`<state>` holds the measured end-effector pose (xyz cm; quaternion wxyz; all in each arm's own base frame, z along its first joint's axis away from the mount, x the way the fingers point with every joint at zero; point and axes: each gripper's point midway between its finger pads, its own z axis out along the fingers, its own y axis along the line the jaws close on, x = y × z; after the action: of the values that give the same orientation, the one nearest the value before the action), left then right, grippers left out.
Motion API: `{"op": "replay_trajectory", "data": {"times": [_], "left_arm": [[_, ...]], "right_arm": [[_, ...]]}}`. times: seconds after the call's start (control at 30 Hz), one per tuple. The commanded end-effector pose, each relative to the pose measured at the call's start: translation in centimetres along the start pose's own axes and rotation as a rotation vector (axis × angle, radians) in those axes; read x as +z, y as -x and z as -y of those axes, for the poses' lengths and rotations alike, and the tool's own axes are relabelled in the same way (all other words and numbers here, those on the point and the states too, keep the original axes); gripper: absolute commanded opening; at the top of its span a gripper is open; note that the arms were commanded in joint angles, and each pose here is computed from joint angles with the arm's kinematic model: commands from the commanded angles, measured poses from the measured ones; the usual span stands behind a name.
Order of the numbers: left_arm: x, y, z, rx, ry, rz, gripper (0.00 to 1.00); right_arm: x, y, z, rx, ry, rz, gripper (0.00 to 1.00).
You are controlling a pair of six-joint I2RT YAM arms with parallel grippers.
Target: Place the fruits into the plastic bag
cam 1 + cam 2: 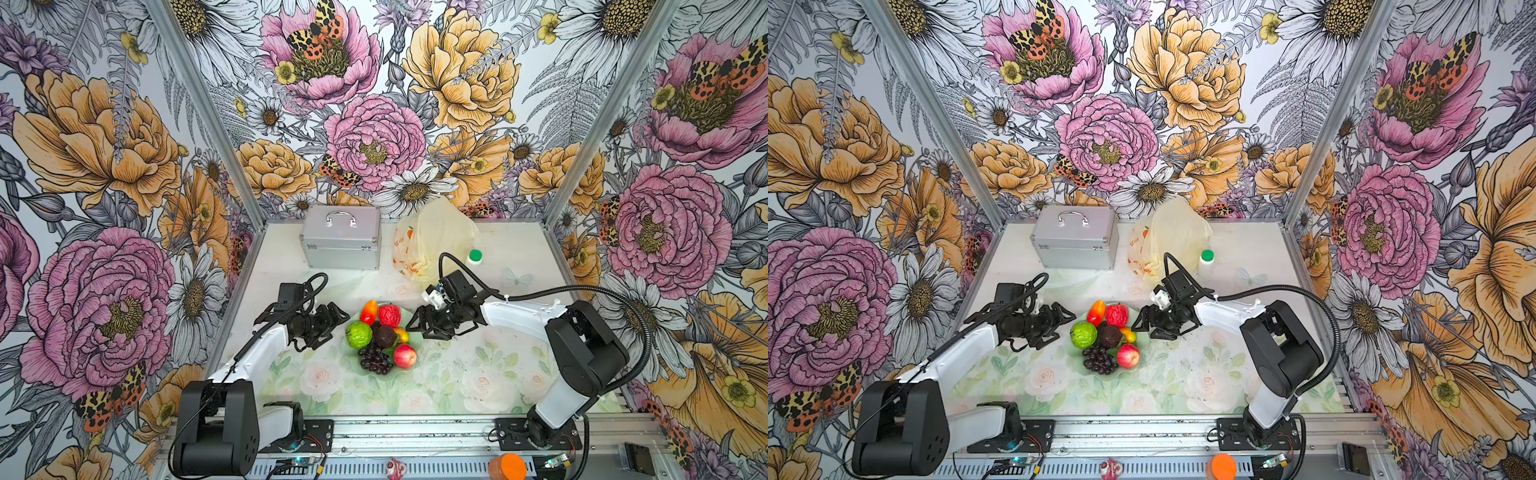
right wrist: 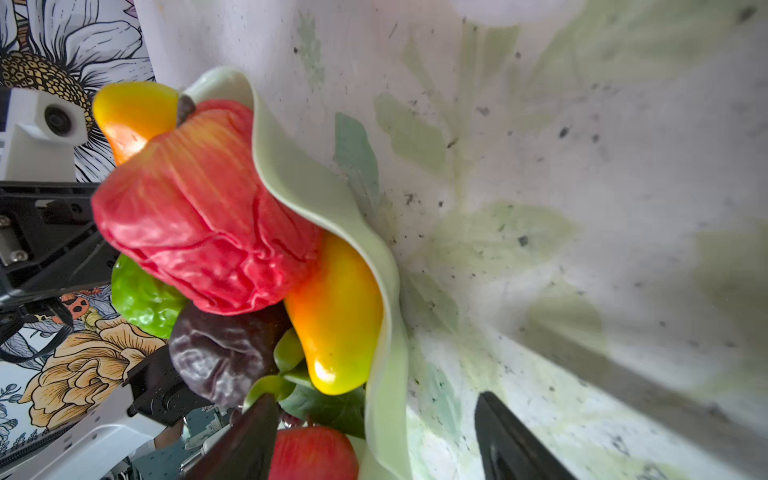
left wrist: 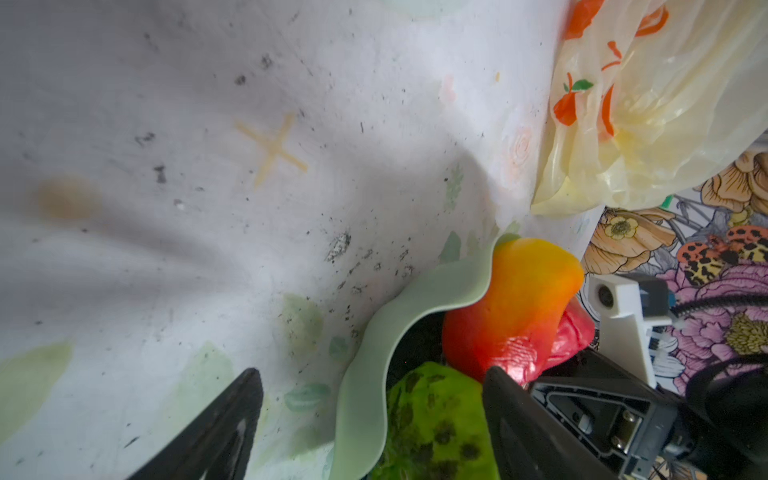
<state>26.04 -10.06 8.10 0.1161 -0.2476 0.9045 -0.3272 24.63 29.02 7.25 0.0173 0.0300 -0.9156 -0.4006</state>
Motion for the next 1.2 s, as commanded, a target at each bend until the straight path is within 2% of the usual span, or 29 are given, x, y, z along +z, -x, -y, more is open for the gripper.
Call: {"op": "replay_trajectory", "data": {"times": [0.0, 0.07, 0.27, 0.87, 1.17], "left_arm": [[0.0, -0.7, 0.7, 0.000, -0.016, -0.003, 0.79], [0.1, -1.0, 0.5, -0.005, -0.014, -0.004, 0.72], [0.4, -1.5, 0.7, -0.011, -0.021, -0.005, 0.60], [3.8, -2.9, 3.5, 0.025, -0.059, -0.054, 0.56], [5.3, -3.3, 5.1, 0.051, -0.081, -0.080, 0.53]], "right_arm": [[0.1, 0.7, -1.4, -0.052, 0.029, 0.003, 0.75], [0.2, 0.6, -1.4, -0.055, 0.030, -0.001, 0.74], [0.3, 0.3, -1.3, -0.055, 0.028, -0.007, 0.69], [-0.8, -0.5, -0.7, -0.041, 0.002, 0.026, 0.55], [-1.8, -1.2, -0.2, -0.027, -0.013, 0.048, 0.51]]}}
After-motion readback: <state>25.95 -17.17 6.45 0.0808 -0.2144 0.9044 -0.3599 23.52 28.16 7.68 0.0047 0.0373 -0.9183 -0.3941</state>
